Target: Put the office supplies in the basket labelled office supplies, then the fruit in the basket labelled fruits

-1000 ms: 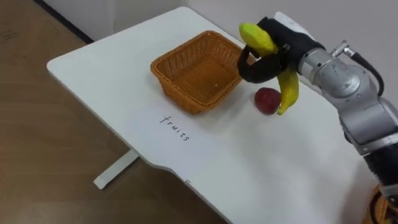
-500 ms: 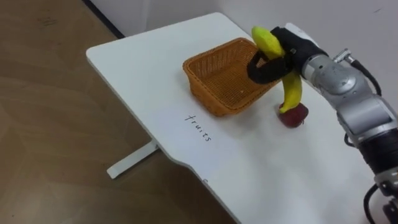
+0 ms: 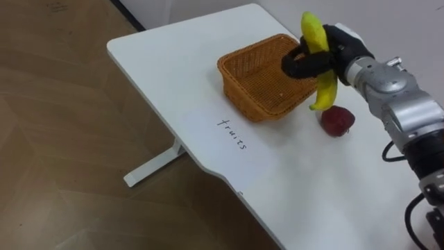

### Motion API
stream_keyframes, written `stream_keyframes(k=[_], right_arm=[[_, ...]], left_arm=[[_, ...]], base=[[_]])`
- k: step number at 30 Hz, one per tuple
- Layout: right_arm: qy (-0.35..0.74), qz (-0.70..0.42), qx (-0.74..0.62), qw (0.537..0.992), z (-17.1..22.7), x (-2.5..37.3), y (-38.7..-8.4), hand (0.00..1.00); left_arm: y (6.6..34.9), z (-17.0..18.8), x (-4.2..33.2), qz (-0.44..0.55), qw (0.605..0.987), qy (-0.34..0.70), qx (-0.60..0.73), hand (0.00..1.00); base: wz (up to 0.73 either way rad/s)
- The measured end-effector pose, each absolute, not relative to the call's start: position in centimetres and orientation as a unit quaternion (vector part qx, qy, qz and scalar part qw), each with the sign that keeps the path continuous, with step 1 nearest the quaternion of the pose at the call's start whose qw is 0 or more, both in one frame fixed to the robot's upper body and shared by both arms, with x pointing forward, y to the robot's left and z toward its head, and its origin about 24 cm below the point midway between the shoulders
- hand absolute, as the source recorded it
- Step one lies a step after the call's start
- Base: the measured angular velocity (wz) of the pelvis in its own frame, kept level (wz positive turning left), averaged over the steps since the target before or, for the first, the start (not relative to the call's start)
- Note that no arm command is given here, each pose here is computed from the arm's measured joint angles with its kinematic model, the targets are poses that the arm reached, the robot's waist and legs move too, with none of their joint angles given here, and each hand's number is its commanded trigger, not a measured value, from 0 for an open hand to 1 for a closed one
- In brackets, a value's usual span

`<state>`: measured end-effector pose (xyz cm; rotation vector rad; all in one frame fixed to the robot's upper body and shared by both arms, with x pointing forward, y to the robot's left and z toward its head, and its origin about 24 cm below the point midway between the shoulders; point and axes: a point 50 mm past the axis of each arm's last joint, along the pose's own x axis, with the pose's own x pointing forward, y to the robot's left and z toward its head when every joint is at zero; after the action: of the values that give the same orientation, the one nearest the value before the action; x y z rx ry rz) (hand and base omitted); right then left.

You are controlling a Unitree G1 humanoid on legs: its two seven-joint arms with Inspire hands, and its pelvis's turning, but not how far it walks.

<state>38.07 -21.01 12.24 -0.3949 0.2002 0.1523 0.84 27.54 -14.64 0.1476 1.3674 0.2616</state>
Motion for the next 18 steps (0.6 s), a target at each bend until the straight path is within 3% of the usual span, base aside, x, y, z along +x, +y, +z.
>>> stream_keyframes(k=[18], right_arm=[[0.099,0.035,-0.141,0.985,12.4,38.4,-22.4,1.0]], left_arm=[[27.9,-14.2,1.5,0.123,0.775,0.613,0.088,0.0]], base=[[0.0]])
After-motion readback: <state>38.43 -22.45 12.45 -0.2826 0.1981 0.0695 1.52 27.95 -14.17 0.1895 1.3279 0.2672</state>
